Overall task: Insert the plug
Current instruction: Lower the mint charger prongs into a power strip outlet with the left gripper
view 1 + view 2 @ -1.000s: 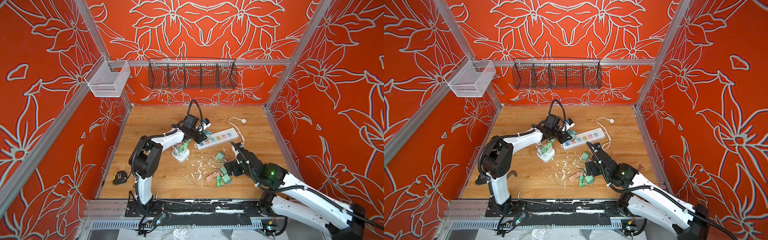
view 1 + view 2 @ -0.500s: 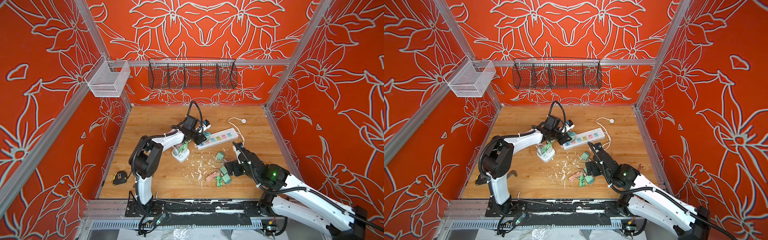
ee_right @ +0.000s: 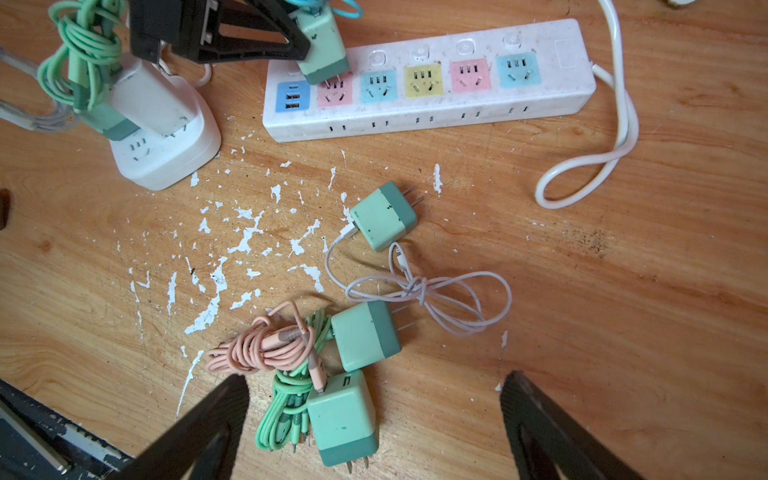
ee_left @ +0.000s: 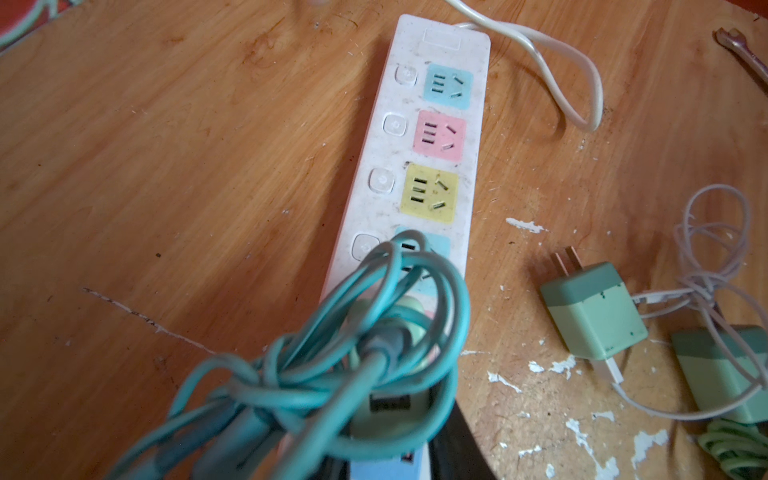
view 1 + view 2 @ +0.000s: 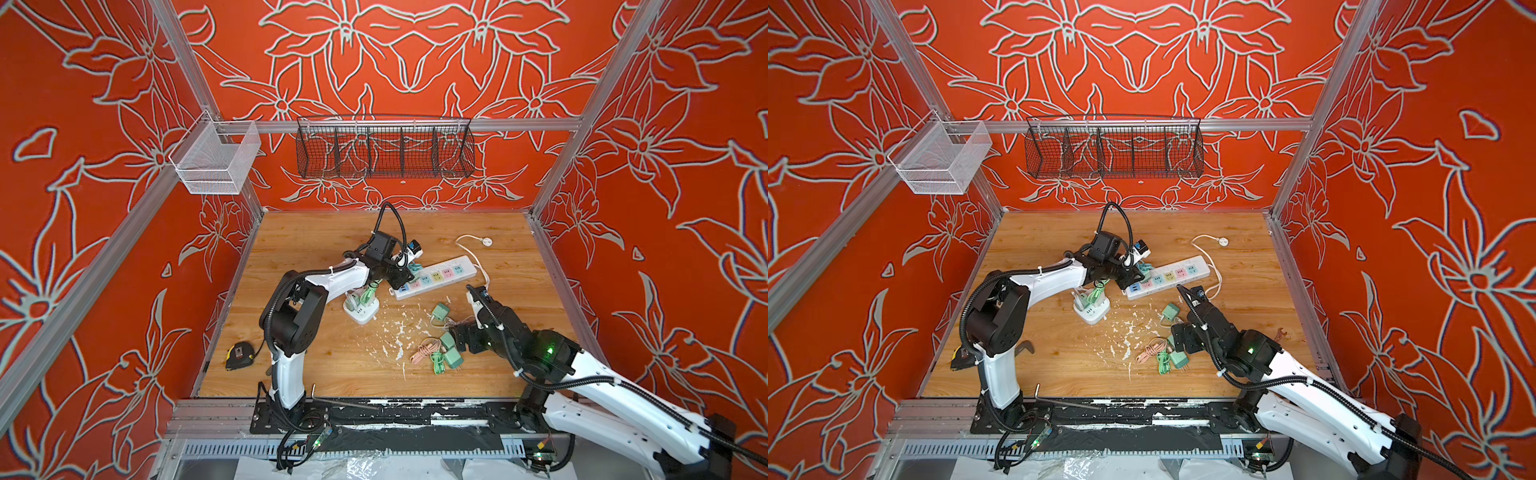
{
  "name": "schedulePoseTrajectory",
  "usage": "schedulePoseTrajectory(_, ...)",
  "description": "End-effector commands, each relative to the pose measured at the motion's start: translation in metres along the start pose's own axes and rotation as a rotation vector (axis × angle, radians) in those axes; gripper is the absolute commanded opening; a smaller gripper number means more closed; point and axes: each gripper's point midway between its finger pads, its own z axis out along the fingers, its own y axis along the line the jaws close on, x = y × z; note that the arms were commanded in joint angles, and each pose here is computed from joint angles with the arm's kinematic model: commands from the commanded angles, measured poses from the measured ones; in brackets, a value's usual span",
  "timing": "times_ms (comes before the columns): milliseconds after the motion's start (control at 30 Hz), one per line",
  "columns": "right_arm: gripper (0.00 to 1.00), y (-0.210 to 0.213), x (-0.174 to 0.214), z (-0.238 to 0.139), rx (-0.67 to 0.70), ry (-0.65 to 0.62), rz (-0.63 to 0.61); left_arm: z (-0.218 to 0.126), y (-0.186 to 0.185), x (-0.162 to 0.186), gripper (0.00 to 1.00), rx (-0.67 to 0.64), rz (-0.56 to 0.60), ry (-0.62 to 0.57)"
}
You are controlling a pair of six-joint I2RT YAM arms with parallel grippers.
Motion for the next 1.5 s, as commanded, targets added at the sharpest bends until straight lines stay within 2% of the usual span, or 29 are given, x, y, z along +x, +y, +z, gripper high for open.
schedulePoseTrajectory(0, 0.97, -0.005, 0.002, 0.001, 0.015, -0.008, 0.025, 0.009, -0.003, 0.003, 0.00, 0.021, 0.043, 0.019)
schedulePoseTrajectory(300, 0.98, -0.003, 0.000, 0.002, 0.010, -0.014, 0.022, 0.013, -0.007, 0.021, 0.00, 0.059, 0.092, 0.123)
schedulePoseTrajectory(533, 0.98, -0.002, -0.001, 0.004, 0.007, -0.012, 0.020, 0.020, 0.002, 0.044, 0.00, 0.022, 0.120, 0.208)
schedulePoseTrajectory(767, 0.97, 0.000, -0.001, 0.005, 0.002, -0.011, 0.018, 0.026, 0.005, 0.056, 0.00, 0.010, 0.135, 0.239)
schedulePoseTrajectory(1467, 0.98, 0.000, 0.000, 0.004, 0.000, -0.006, 0.019, 0.038, 0.008, 0.072, 0.00, 0.051, -0.008, 0.383)
